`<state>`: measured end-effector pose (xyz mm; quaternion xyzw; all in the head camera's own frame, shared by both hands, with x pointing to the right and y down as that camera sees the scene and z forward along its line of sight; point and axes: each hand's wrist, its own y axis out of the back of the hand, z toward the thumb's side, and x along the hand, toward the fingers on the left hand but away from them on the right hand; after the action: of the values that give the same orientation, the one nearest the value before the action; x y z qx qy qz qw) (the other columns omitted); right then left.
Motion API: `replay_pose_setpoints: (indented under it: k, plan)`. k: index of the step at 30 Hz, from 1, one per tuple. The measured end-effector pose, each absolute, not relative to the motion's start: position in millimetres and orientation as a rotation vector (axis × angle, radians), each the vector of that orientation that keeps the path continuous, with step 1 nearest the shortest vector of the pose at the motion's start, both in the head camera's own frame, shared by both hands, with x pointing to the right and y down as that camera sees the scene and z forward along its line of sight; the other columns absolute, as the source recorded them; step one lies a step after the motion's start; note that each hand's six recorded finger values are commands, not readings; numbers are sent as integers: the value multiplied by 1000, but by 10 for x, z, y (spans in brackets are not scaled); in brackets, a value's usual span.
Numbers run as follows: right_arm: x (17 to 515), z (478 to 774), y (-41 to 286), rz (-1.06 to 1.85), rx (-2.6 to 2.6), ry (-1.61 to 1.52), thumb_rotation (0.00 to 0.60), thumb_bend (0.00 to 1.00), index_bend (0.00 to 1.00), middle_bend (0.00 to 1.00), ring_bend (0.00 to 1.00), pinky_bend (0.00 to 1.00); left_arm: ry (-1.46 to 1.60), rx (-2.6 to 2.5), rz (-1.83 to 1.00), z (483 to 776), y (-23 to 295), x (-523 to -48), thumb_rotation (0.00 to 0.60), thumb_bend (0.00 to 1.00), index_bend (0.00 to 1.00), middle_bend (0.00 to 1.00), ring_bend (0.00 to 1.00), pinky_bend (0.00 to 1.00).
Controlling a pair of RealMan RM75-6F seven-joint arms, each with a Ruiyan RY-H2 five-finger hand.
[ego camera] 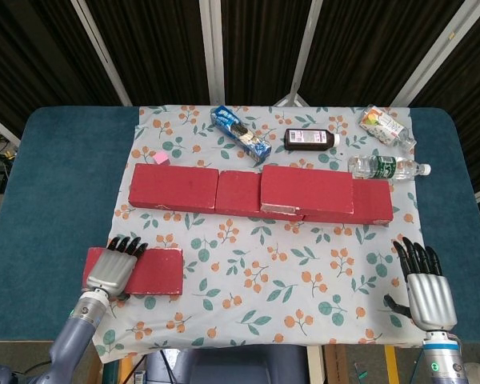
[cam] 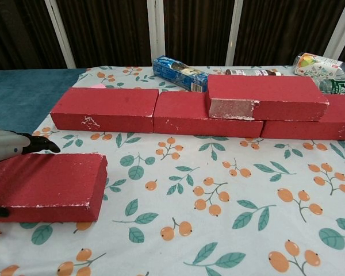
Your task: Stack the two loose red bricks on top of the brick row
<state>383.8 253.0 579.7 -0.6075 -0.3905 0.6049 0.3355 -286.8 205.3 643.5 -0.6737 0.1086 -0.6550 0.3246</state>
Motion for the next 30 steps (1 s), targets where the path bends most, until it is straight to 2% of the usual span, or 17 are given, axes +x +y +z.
replay_pose_setpoints:
  k: [12,16,22,30]
  plan:
    - [3854,5807,2528,1590,-1579,-1024,600,203,0,0,0,0,242,-1709,-1766,6456,2045,-2917,600,0,0,1,0,52]
    - [3857,5817,2530,1596,-1578,-1021,600,203,0,0,0,0,216,-1696,-1786,6458,2033,-2924,600,0,0,37,0,83]
    - [3842,5840,2535,1602,-1579,-1006,600,203,0,0,0,0,163,-1693,-1836,6426,1969,-2910,600,0,0,6,0,87]
    - [3845,5856,2536,1616,-1579,-992,600,203,0,0,0,0,62,-1686,-1909,6413,1833,-2809,600,0,0,29,0,100]
